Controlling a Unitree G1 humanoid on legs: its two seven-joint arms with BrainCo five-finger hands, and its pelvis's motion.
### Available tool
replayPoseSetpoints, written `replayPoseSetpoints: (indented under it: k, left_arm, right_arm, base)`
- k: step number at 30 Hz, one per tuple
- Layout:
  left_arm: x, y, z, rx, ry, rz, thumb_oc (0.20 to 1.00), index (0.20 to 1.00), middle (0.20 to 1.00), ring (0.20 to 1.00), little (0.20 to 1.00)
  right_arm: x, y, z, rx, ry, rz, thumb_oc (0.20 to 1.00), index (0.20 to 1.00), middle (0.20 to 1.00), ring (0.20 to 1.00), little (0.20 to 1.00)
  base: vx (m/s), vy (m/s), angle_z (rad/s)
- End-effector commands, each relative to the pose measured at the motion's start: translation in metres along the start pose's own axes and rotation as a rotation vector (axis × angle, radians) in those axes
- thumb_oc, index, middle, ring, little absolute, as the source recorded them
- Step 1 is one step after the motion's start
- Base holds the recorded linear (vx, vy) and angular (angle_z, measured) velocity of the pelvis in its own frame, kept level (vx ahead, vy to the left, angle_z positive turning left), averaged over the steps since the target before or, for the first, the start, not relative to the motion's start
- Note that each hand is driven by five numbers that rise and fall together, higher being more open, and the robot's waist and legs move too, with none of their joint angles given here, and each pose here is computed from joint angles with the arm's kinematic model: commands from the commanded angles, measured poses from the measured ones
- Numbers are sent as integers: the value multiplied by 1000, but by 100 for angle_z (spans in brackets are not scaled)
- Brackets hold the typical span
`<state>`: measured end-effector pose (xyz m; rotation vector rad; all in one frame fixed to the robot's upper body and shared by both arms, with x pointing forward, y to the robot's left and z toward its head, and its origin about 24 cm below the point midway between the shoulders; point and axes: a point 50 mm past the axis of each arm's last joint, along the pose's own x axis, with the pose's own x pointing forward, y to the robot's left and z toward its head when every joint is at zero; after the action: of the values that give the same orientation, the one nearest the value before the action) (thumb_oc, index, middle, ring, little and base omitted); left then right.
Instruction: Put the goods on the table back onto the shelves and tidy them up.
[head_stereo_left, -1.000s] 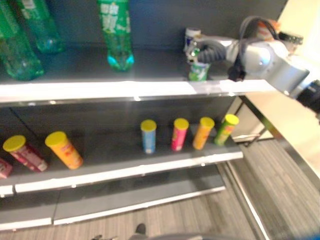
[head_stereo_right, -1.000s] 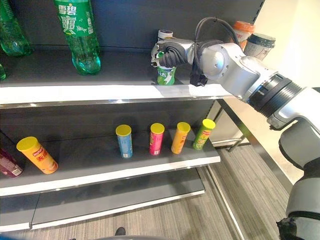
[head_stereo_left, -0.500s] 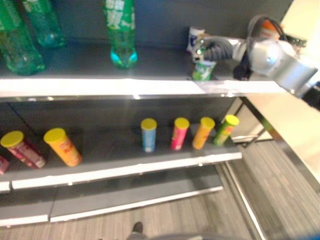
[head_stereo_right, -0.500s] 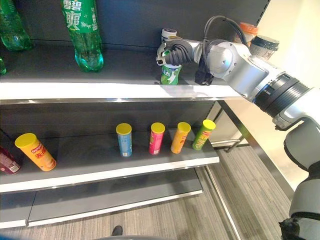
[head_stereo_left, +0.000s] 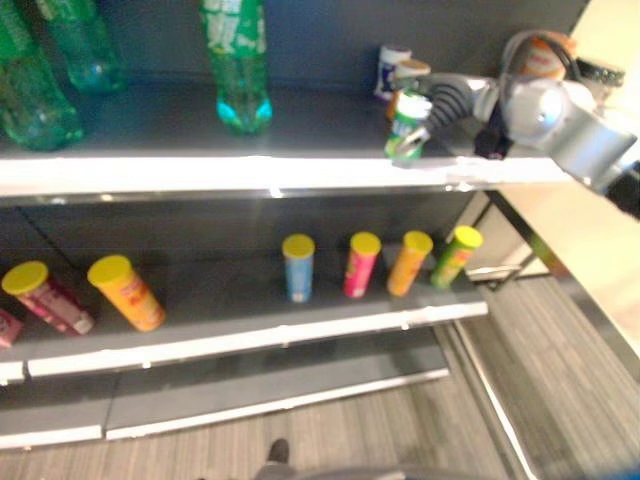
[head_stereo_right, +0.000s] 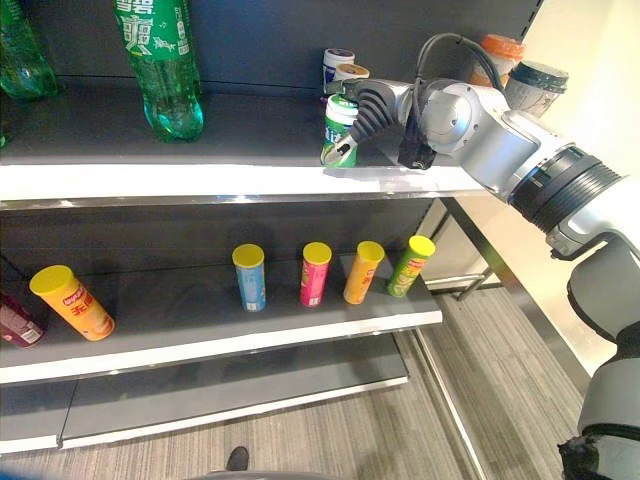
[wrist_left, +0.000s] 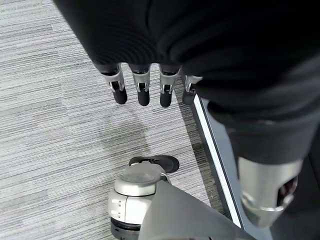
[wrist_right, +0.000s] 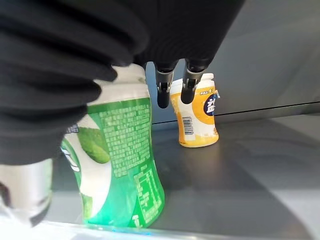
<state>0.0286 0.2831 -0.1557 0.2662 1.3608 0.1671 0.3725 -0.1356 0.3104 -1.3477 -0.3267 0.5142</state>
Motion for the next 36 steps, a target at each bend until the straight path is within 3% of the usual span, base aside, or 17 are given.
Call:
replayPoseSetpoints:
  k: [1, 13, 25, 31, 32, 36]
  left_arm:
    - [1, 16, 11, 26, -9, 51, 1000, 1000, 1000, 1000, 1000]
    - [0, 32, 16, -13, -26, 109, 1000, 1000, 1000, 1000, 1000]
    - [-6, 58, 7, -109, -18, 193, 1000, 1000, 1000, 1000, 1000]
    - [-2, 33, 1, -133, 1, 127, 1000, 1000, 1000, 1000, 1000]
    - [1, 9, 2, -141, 3, 60, 1000, 1000, 1000, 1000, 1000]
    - [3, -21, 7, -126, -9, -26, 1000, 1000, 1000, 1000, 1000]
  right_arm:
    - [-12, -38, 3, -56, 7, -146, 1000, 1000, 1000, 1000, 1000]
    - [-48, -78, 51, -258, -139, -207, 1000, 1000, 1000, 1000, 1000]
    - [-94, -109, 47, -319, -119, -348, 1000, 1000, 1000, 1000, 1000]
    - [-135, -105, 23, -321, -45, -388, 1000, 1000, 1000, 1000, 1000]
    - [-177, -94, 8, -363, 49, -406, 1000, 1000, 1000, 1000, 1000]
    - [-202, -91, 1, -393, 131, -426, 1000, 1000, 1000, 1000, 1000]
  base:
    - [0, 0, 0]
    - [0, 0, 0]
    - [-18, -17, -11]
    - [-16, -13, -7]
    - [-31, -57, -12]
    - [-15, -33, -19]
